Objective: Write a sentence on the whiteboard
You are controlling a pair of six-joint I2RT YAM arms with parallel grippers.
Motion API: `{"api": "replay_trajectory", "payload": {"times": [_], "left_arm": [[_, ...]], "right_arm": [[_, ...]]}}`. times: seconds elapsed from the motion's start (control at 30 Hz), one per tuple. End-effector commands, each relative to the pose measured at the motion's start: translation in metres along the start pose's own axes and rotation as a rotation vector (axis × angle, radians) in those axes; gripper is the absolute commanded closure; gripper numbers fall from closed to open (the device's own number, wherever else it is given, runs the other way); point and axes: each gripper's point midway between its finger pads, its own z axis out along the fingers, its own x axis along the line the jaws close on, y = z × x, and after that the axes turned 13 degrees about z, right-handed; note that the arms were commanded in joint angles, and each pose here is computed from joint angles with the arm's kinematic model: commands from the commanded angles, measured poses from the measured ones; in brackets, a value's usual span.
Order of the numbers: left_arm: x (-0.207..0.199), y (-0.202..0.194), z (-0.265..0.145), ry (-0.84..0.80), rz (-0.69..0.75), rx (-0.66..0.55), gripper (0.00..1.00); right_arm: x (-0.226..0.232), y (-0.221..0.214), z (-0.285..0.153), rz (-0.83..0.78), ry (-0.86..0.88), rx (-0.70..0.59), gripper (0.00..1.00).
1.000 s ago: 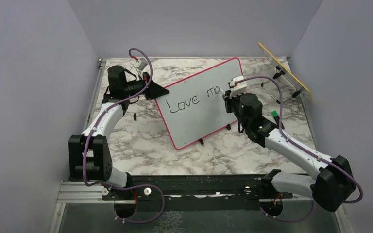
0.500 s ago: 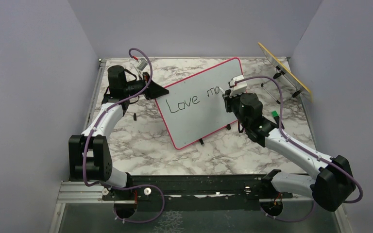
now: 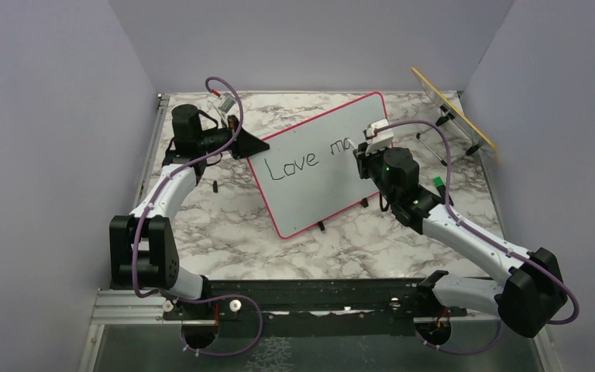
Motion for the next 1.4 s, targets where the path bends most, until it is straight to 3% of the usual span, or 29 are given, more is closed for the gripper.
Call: {"api": "replay_trajectory", "payload": {"times": [0.0,0.73,1.37], "left_arm": [[0.011,-0.032,0.005,0.021,-0.039,0.067,1.00],[0.012,-0.033,0.005,0.022,-0.041,0.070,1.00],[0.012,-0.033,0.005,0.023,-0.041,0.072,1.00]], "right_arm": [[-0.003,0.014,0.001,-0.001,-0.016,-0.031,0.99],[-0.017,-0.018,-0.009,0.002,-0.057,0.063,0.99],[-0.025,-0.022,-0.013,-0.003,-0.097,0.068,0.99]]}}
